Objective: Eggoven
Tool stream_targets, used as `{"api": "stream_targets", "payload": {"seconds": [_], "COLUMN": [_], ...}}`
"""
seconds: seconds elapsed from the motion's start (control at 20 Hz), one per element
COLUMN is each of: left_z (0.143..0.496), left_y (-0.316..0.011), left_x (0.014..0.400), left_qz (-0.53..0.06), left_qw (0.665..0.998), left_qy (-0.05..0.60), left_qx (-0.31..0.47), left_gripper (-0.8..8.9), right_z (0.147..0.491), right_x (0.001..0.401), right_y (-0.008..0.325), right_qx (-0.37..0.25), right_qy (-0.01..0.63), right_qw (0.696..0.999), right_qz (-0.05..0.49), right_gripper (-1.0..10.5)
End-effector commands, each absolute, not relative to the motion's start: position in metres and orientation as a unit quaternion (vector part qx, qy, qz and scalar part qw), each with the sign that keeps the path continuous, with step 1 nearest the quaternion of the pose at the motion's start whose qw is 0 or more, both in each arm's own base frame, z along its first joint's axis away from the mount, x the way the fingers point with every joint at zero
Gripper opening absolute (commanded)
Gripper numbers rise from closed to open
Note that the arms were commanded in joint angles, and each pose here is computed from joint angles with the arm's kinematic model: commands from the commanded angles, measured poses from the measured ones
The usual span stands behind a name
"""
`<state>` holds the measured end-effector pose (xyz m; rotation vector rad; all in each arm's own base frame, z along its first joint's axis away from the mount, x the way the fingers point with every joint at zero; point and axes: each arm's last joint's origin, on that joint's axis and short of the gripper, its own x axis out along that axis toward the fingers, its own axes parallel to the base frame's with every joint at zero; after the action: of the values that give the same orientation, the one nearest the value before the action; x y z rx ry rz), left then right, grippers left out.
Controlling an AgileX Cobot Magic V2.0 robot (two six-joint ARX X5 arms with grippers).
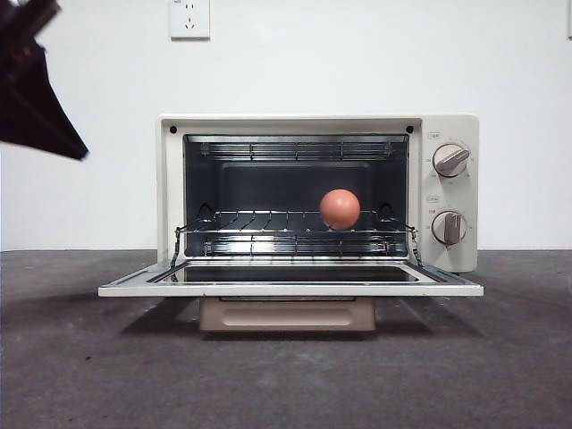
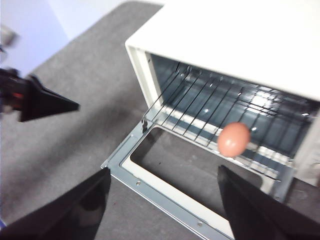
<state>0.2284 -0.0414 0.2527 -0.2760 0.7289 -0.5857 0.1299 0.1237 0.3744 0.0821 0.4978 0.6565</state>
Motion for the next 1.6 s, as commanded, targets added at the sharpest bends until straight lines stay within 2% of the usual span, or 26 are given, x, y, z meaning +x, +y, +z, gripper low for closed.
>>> {"api": "stream_targets", "payload": {"seconds": [0.05,0.4,0.8,1.25,1.6], "left_z": [0.235,0.168,0.129,0.129,0.147], "left_y": [-0.041,-0.044,-0.06,-0.064,-0.05], "left_x": [0.248,0.286,0.299,0.303,0.318], "left_qz": [-0.295,-0.276,-0.311,-0.366,-0.407], "left_qw": [0.866,0.834,0.802,0.783,0.772], "left_qy": [0.37,0.442,0.469,0.449,0.378], "left_qx": [-0.162,-0.181,-0.2,-0.228,-0.308], "left_gripper": [0.06,0.06,0.06,0.06,0.06], "right_z": [0.389,0.405,0.407,0.407,0.403], "right_x": [0.113,0.075,0.07,0.071,0.07], "right_y": [0.108,0.07,0.064,0.064,0.063], "right_qx": [0.053,0.094,0.1,0.099,0.091], "right_qy": [0.21,0.149,0.138,0.135,0.153], "right_qw": [0.927,0.935,0.937,0.941,0.943], "right_qz": [0.306,0.308,0.306,0.294,0.282], "right_gripper": [3.4,3.4,3.4,3.4,3.4]}}
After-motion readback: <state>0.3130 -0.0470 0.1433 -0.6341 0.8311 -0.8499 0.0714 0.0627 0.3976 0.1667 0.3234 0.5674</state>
